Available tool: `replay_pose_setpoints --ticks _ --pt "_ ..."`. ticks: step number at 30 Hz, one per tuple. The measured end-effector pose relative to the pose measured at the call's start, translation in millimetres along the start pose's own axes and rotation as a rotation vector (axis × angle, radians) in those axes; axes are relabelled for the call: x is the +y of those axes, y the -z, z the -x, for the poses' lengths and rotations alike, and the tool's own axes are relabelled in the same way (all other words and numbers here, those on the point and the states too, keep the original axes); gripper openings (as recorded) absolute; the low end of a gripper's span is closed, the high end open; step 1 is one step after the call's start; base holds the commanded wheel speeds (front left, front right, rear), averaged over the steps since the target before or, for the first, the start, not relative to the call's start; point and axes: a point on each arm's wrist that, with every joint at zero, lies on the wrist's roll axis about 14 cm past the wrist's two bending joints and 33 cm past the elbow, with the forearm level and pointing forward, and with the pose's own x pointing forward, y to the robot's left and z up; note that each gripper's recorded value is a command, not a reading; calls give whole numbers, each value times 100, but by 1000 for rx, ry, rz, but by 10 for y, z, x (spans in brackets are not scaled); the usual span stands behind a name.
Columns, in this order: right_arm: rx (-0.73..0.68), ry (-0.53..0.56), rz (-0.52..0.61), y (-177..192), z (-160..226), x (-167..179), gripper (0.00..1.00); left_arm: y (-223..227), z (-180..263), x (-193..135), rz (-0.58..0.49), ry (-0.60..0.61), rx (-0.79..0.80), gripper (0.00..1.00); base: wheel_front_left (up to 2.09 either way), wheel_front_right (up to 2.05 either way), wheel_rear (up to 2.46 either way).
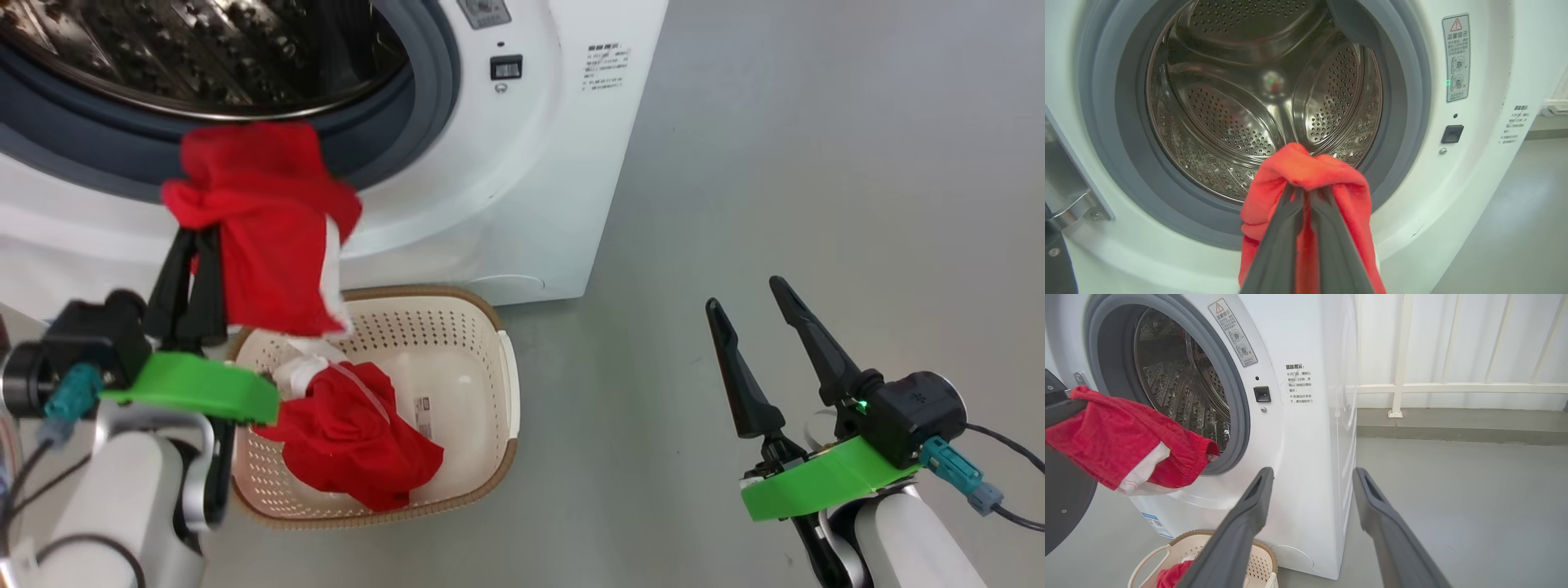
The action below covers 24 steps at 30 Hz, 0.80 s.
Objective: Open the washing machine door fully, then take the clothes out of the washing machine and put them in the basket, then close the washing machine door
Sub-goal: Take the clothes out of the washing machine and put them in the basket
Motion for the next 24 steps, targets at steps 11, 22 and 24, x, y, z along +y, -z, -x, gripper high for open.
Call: replay_pose_setpoints --ticks 11,22,24 --pt "-31 -12 1 -136 93 68 100 -50 400 -16 26 -20 5 0 0 0 0" --pt "-11 -18 -6 -61 100 92 100 654 679 -159 113 -23 241 0 0 0 0" --pt "-3 -20 -8 -29 90 97 100 854 758 -146 116 -31 304 0 0 0 0"
